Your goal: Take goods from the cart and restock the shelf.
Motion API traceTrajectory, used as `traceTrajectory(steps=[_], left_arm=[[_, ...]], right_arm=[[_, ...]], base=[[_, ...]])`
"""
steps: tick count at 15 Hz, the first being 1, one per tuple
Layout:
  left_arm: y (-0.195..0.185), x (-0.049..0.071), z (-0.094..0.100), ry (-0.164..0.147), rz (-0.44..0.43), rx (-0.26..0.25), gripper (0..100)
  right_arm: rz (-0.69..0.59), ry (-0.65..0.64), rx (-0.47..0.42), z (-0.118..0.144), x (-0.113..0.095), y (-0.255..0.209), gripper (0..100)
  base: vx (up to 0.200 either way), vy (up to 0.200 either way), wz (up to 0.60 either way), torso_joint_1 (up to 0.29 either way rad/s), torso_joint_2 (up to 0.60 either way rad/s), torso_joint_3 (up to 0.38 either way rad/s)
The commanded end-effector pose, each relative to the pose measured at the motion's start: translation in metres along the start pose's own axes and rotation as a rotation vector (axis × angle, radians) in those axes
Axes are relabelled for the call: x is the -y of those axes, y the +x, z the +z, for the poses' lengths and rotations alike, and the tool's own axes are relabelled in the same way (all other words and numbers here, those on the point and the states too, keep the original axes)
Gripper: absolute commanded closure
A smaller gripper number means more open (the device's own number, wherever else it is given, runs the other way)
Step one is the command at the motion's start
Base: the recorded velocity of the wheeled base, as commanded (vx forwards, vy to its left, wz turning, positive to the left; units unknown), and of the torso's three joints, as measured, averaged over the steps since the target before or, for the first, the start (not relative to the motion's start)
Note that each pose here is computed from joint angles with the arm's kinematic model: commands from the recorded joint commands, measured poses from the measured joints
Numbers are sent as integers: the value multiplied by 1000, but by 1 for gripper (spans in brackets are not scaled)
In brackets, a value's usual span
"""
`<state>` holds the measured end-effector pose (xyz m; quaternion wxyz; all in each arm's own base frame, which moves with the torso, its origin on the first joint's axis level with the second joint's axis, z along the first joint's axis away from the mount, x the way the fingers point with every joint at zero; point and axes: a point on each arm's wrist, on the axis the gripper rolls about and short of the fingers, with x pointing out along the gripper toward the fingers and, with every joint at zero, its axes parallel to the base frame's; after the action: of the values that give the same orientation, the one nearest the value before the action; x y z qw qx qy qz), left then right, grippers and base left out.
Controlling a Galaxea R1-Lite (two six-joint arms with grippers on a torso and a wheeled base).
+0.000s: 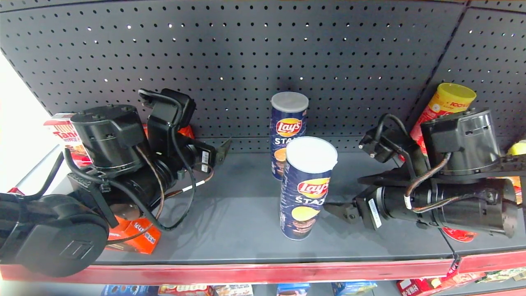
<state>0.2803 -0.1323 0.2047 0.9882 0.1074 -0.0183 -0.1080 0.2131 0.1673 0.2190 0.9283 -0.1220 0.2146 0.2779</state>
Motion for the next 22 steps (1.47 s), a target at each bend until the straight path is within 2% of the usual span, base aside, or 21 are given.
traceTrajectory(steps=[1,4,9,18,22], left_arm=[[0,0,0,-1,0,2,0],[0,0,0,0,0,0,0],[-1,0,-1,0,-1,-2,0],[-1,0,-2,1,-1,-5,0],[-1,0,-2,0,0,-6,0]], right_arm=[[-16,5,-21,-3,4,8,0],[-29,11,-26,-3,8,10,0],[9,-9,-18,3,-5,16,0],[4,-7,-16,3,-4,17,0],[30,-20,-9,2,-12,14,0]], base=[[0,0,0,0,0,0],[0,0,0,0,0,0],[0,0,0,0,0,0],[0,0,0,0,0,0],[0,0,0,0,0,0]])
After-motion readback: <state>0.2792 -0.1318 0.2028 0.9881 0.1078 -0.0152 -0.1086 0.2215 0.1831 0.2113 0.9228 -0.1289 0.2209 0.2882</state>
